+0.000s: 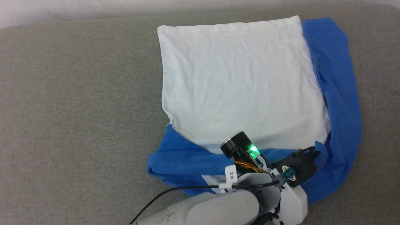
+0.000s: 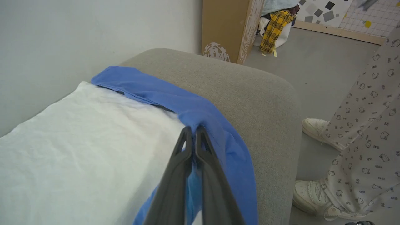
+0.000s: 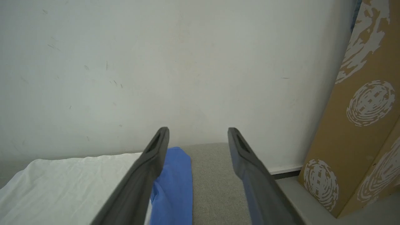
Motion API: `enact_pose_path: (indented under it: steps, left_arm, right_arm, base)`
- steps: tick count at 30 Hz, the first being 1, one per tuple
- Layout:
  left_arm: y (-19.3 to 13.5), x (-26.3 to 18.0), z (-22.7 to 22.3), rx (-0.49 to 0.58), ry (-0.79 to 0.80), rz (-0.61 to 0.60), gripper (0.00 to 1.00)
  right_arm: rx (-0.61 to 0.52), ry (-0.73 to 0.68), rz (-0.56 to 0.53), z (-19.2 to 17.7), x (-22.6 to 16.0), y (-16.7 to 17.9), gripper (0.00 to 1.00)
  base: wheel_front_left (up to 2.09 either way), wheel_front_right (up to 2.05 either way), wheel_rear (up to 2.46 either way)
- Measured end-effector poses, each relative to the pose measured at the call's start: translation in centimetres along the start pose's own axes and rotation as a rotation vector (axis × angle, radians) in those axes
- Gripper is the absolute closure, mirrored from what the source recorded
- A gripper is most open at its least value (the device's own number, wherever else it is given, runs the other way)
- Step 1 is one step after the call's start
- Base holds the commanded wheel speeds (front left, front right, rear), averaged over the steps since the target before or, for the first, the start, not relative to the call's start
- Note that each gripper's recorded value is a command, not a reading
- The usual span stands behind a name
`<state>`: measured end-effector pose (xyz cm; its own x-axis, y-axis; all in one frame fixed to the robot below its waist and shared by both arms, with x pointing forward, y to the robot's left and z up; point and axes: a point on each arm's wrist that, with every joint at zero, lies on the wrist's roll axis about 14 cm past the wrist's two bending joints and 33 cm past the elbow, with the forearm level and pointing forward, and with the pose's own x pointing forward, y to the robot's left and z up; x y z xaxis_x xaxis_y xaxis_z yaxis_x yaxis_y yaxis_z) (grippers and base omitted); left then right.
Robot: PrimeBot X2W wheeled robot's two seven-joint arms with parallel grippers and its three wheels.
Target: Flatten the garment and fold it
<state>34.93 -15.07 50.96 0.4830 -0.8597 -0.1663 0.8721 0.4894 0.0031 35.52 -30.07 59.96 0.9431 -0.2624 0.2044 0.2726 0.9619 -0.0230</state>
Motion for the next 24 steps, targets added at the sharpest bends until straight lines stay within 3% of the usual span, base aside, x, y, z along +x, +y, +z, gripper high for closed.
enact_pose_path:
  steps: [11,12,13,14,15,16,24]
  left_arm:
    - [0.4,0.6,-10.1,-0.063,0.299,-0.021,1.00]
    - [0.5,0.6,-10.9,-0.067,0.320,-0.019,0.88]
    - [0.5,0.5,-11.5,-0.070,0.339,-0.020,0.64]
    - [0.5,0.6,-11.8,-0.072,0.348,-0.020,0.48]
    - [0.5,0.7,-12.0,-0.075,0.351,-0.022,0.11]
    - [0.5,0.7,-12.1,-0.078,0.352,-0.025,0.00]
    - [0.2,0.8,-10.6,-0.138,0.302,-0.017,0.00]
  right_arm:
    - [-0.014,0.052,0.008,-2.0,0.6,-0.1,0.00]
    - [-0.018,0.056,0.005,-2.1,0.6,-0.2,0.00]
    - [-0.023,0.063,0.004,-2.3,0.6,-0.4,0.00]
    - [-0.029,0.070,0.001,-2.5,0.6,-0.5,0.00]
    - [-0.034,0.074,-0.001,-2.6,0.6,-0.6,0.00]
    - [-0.038,0.079,-0.003,-2.8,0.6,-0.7,0.00]
    - [-0.034,0.074,0.003,-2.7,0.7,-0.6,0.00]
  base:
    - [0.00,0.00,0.00]
    - [0.00,0.00,0.00]
    - [0.00,0.00,0.00]
    - [0.00,0.00,0.00]
    - [0.00,0.00,0.00]
    - [0.00,0.00,0.00]
    - [0.00,0.00,0.00]
